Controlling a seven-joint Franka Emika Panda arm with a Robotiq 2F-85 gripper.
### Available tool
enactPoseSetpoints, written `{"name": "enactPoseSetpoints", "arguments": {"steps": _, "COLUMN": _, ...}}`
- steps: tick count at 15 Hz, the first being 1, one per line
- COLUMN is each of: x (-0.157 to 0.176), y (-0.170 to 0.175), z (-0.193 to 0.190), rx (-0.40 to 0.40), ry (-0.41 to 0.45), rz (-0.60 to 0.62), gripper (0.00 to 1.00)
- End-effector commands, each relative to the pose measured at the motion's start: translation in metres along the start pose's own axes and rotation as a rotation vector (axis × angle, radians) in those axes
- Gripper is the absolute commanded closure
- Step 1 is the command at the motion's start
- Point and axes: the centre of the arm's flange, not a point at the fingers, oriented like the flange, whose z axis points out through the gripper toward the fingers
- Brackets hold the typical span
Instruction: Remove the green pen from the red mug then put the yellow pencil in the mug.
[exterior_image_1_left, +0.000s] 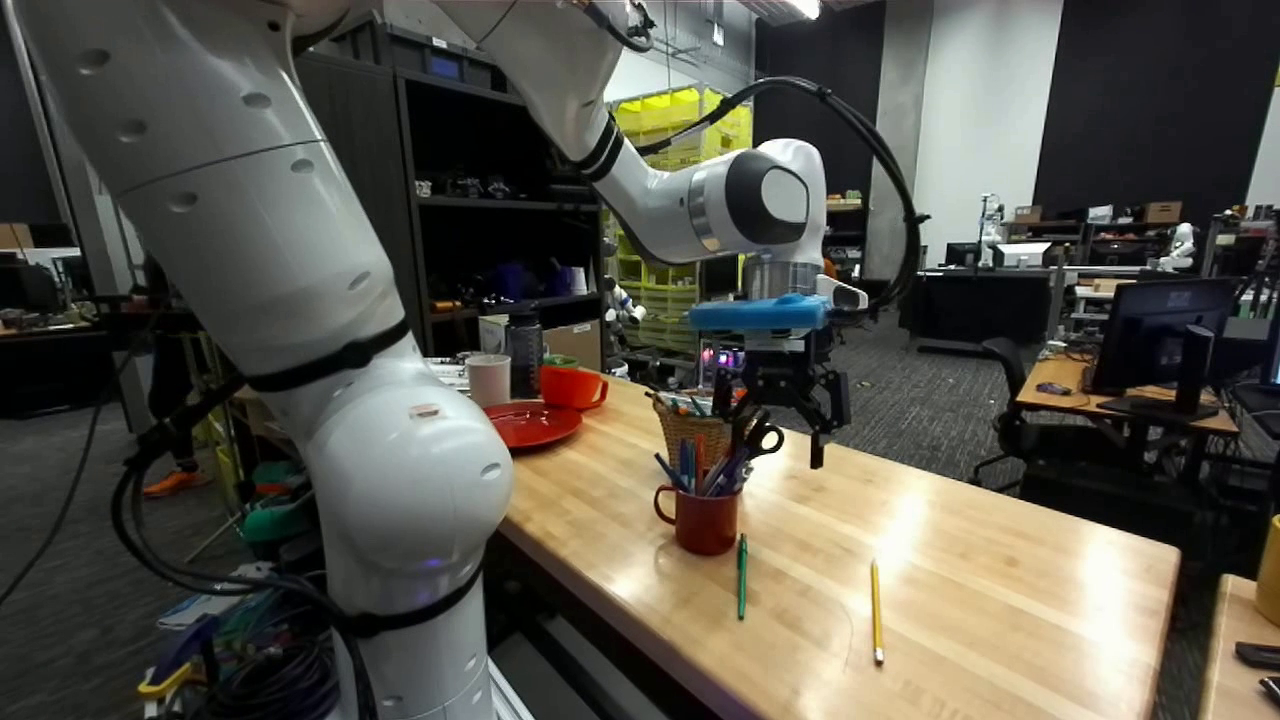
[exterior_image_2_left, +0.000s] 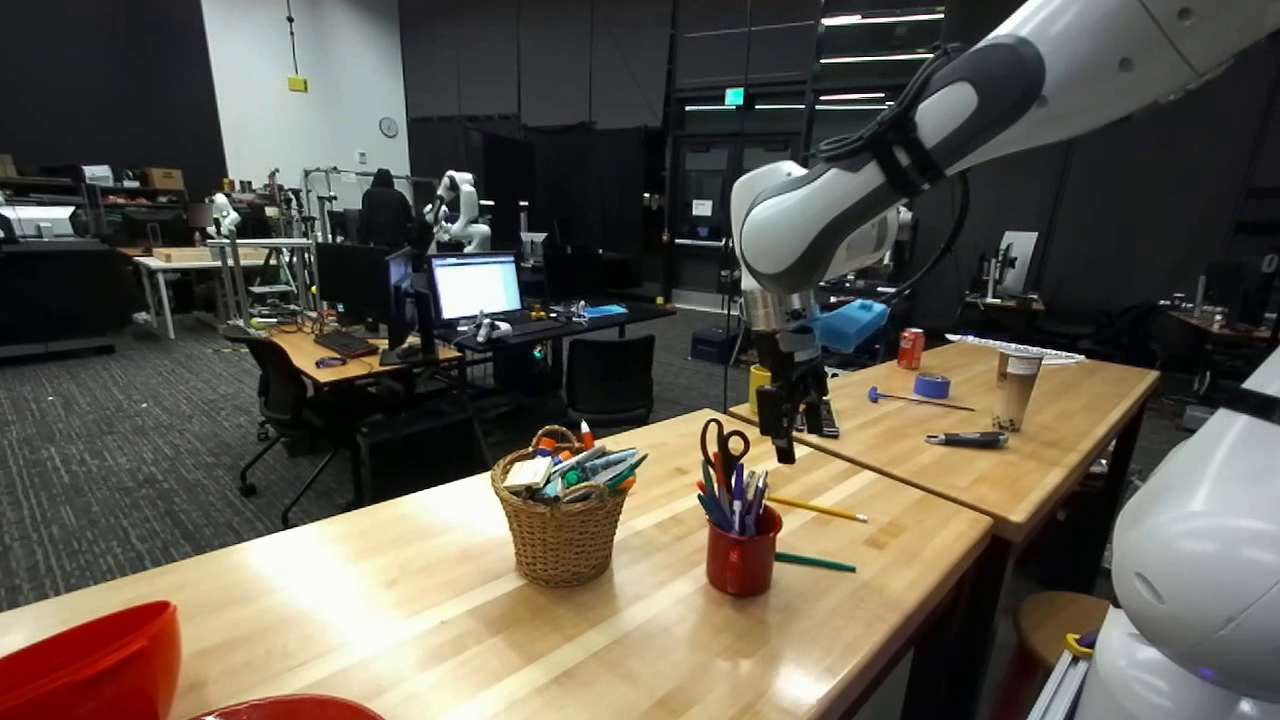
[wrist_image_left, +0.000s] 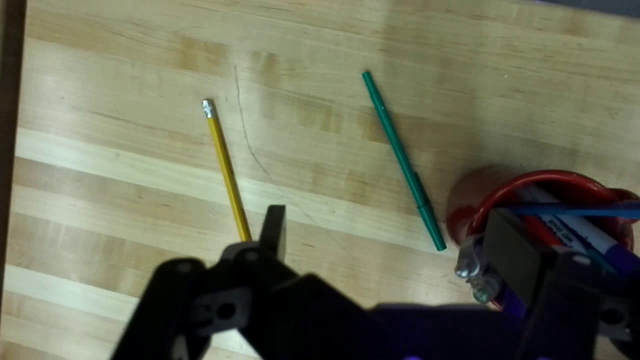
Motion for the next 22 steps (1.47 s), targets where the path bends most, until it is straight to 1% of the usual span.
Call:
{"name": "enactPoseSetpoints", "arguments": {"steps": 1, "x": 0.017, "y": 0.029, "z": -0.012, "rx": 0.025, "ry": -0.047, "rz": -0.12, "gripper": 0.0}}
{"name": "enactPoseSetpoints", "arguments": {"steps": 4, "x": 0.032, "y": 0.046, "z": -0.011, "rx": 0.071, "ry": -0.062, "rz": -0.188, "gripper": 0.0}}
{"name": "enactPoseSetpoints", "arguments": {"steps": 6, "x": 0.043, "y": 0.053, "z": -0.005, "rx": 0.082, "ry": -0.069, "rz": -0.209, "gripper": 0.0}}
{"name": "enactPoseSetpoints", "arguments": {"steps": 9, "x": 0.057, "y": 0.056, "z": 0.007, "rx": 0.107, "ry": -0.053, "rz": -0.221, "gripper": 0.0}}
{"name": "enactPoseSetpoints", "arguments": {"steps": 12, "x": 0.062, "y": 0.06, "z": 0.019, "rx": 0.138, "ry": -0.03, "rz": -0.211, "gripper": 0.0}}
{"name": "enactPoseSetpoints", "arguments": {"steps": 15, "x": 0.065, "y": 0.07, "z": 0.029, "rx": 0.121, "ry": 0.029, "rz": -0.178, "gripper": 0.0}}
{"name": "enactPoseSetpoints", "arguments": {"steps": 16, "x": 0.065, "y": 0.06, "z": 0.026, "rx": 0.113, "ry": -0.01, "rz": -0.186, "gripper": 0.0}}
{"name": "enactPoseSetpoints", "arguments": {"steps": 22, "x": 0.067, "y": 0.06, "z": 0.03, "rx": 0.113, "ry": -0.014, "rz": -0.187, "gripper": 0.0}}
